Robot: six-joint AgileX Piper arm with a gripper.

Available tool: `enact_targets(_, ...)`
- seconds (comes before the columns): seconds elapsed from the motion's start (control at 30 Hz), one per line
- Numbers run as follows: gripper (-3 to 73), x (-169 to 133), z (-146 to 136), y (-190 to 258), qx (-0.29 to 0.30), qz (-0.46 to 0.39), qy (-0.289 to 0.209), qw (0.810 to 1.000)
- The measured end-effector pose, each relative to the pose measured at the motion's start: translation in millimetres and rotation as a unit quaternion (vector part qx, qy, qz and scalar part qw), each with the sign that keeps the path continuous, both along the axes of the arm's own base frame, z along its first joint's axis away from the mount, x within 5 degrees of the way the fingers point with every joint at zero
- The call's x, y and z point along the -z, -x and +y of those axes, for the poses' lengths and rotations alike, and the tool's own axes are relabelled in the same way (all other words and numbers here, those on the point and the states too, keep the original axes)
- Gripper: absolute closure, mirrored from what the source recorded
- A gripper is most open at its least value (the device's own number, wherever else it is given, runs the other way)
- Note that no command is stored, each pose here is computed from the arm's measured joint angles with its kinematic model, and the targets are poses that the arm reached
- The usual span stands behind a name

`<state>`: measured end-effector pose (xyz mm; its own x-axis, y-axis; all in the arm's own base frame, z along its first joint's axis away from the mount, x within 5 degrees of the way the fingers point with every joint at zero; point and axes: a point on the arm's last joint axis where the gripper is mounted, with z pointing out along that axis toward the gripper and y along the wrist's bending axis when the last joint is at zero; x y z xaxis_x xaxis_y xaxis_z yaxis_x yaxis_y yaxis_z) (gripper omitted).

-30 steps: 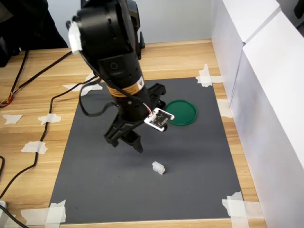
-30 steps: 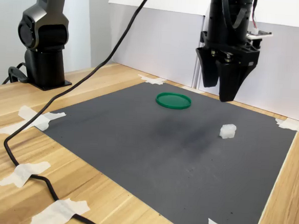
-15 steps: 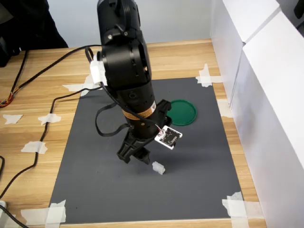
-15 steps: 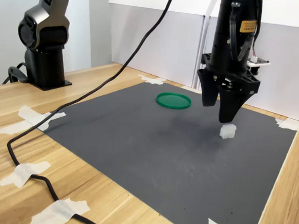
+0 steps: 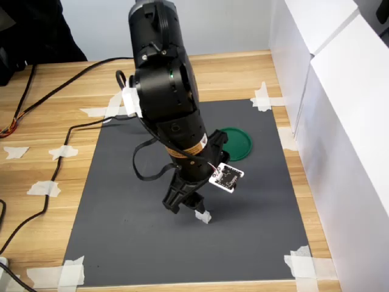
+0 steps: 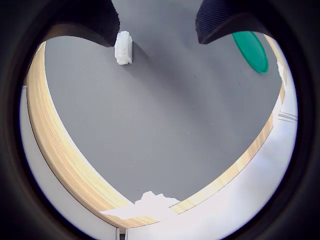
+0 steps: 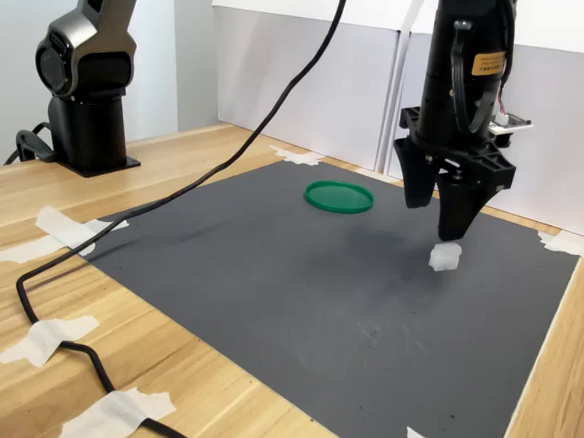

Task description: Grasp a white terminal and put it on the green lid.

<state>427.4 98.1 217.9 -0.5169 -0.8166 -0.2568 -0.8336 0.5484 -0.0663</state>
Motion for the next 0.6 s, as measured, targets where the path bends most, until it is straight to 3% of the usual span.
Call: enact_targets(0.6,5.6,4.7,3.1,-1.4,0.000,0.001,-0.005,1.000)
